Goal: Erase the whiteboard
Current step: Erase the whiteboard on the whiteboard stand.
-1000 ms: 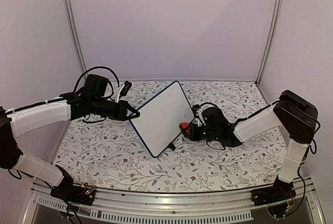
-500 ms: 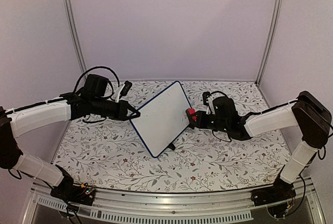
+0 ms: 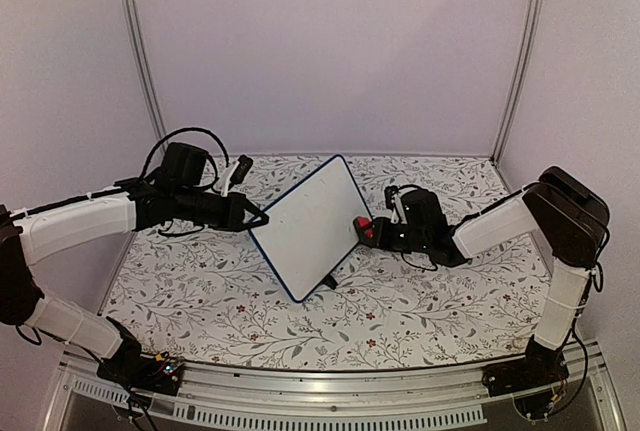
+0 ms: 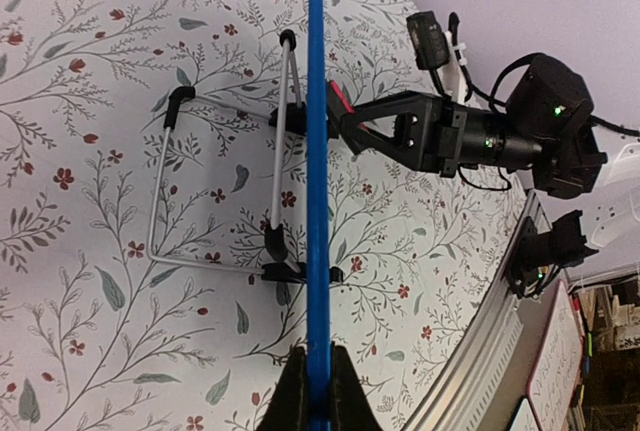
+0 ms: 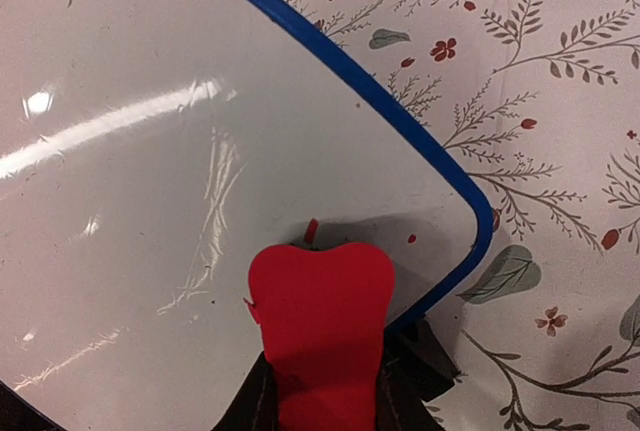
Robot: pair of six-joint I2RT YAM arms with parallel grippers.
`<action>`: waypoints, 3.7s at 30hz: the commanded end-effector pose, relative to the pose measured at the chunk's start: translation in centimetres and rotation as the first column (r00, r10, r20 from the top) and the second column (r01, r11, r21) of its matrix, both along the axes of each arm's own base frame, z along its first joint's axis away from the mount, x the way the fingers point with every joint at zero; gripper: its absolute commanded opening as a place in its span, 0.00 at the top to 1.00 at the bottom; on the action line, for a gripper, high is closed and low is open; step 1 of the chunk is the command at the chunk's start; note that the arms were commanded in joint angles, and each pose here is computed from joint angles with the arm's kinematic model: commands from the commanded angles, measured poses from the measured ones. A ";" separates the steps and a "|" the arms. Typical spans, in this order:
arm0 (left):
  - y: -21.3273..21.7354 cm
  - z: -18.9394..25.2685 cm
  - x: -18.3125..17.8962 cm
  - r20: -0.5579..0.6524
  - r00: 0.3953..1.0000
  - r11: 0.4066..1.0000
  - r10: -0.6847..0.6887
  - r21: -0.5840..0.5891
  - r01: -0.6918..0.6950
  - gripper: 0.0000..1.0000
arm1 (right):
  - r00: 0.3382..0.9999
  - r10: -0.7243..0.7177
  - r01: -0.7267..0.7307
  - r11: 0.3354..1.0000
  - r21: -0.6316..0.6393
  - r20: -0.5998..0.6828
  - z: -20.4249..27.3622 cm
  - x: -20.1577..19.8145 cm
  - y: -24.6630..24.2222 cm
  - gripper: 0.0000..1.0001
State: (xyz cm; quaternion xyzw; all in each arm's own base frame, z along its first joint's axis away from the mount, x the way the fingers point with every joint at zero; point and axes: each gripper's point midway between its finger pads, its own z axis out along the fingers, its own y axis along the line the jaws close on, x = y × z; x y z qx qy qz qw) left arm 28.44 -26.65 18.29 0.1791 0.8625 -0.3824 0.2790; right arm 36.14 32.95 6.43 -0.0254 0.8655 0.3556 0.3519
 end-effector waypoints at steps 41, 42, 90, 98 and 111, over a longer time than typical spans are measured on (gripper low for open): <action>-0.8 1.4 0.1 0.045 0.998 0.998 -0.039 -0.040 0.041 1.00 | 0.998 0.025 -0.026 1.000 0.013 0.050 5.5 -3.8 1.1 0.90; -0.8 1.4 0.1 0.045 0.998 0.998 -0.039 -0.039 0.041 1.00 | 0.999 0.004 -0.005 1.000 0.015 0.048 5.7 -3.1 0.5 0.90; -0.7 1.3 0.3 0.040 0.998 0.998 -0.038 -0.044 0.040 1.00 | 1.000 0.008 -0.009 0.998 0.069 0.014 4.6 -1.1 -0.4 0.91; -0.7 1.3 0.3 0.042 0.998 0.998 -0.037 -0.042 0.039 1.00 | 0.999 -0.035 0.036 0.998 0.056 -0.010 3.6 1.2 -0.9 0.91; -0.8 1.1 0.3 0.037 0.998 0.998 -0.041 -0.042 0.043 1.00 | 0.992 0.078 -0.070 0.994 0.083 -0.095 0.1 0.1 0.8 0.91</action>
